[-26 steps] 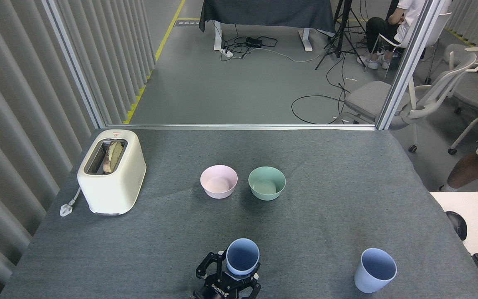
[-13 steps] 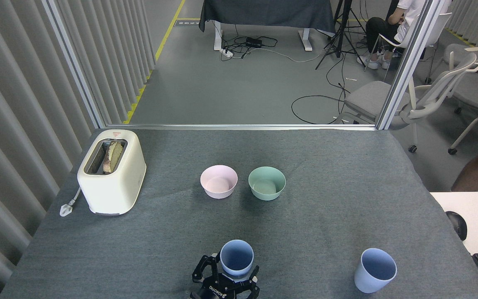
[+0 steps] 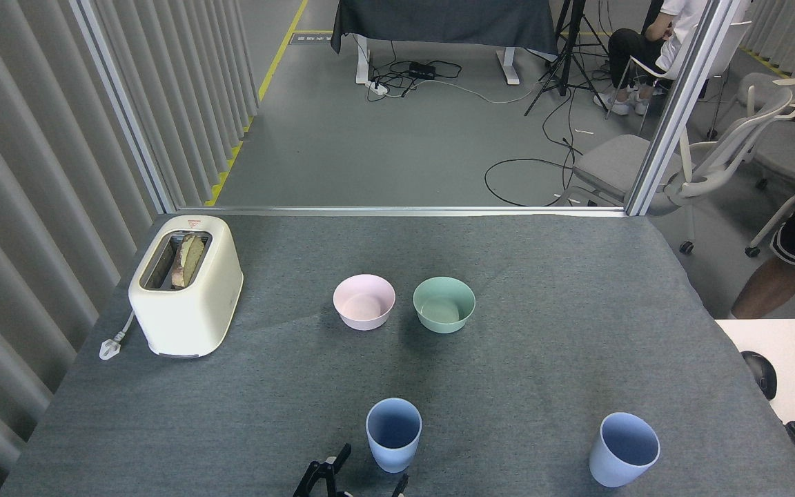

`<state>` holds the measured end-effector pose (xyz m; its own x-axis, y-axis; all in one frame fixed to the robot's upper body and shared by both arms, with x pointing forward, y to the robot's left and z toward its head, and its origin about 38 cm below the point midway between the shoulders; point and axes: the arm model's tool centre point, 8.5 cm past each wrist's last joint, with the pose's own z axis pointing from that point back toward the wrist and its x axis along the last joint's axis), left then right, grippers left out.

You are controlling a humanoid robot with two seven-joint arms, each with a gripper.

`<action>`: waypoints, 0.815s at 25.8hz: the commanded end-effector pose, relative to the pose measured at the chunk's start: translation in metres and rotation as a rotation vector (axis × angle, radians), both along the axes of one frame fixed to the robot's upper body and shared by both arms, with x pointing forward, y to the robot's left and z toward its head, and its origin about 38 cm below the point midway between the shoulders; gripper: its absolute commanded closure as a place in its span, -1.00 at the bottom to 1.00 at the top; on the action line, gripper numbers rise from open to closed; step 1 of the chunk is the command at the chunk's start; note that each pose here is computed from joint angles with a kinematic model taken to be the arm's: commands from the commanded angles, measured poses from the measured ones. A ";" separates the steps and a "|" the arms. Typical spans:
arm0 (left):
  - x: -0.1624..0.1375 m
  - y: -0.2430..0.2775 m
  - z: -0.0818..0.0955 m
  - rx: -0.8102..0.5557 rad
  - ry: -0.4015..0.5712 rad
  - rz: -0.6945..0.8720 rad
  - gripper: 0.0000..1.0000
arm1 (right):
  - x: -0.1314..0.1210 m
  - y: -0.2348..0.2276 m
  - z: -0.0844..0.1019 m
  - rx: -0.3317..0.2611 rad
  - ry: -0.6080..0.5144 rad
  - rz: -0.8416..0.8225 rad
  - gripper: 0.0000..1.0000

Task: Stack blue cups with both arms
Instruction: 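Set the blue cup down, open the left gripper and withdraw, then move the right gripper to the other blue cup and grasp it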

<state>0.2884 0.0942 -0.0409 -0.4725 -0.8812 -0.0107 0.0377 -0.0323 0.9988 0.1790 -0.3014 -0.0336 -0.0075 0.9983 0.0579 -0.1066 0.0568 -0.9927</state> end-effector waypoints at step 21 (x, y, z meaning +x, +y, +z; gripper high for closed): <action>-0.065 0.144 0.007 0.039 0.017 0.312 -1.00 | 0.078 -0.017 -0.010 -0.049 0.014 -0.026 -1.00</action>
<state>0.2229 0.2385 -0.0340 -0.1824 -0.9821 -0.0462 0.0701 -0.0598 0.9957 0.2409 -0.3178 -0.0457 0.0254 0.9996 0.0147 -0.1282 0.0178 -0.9916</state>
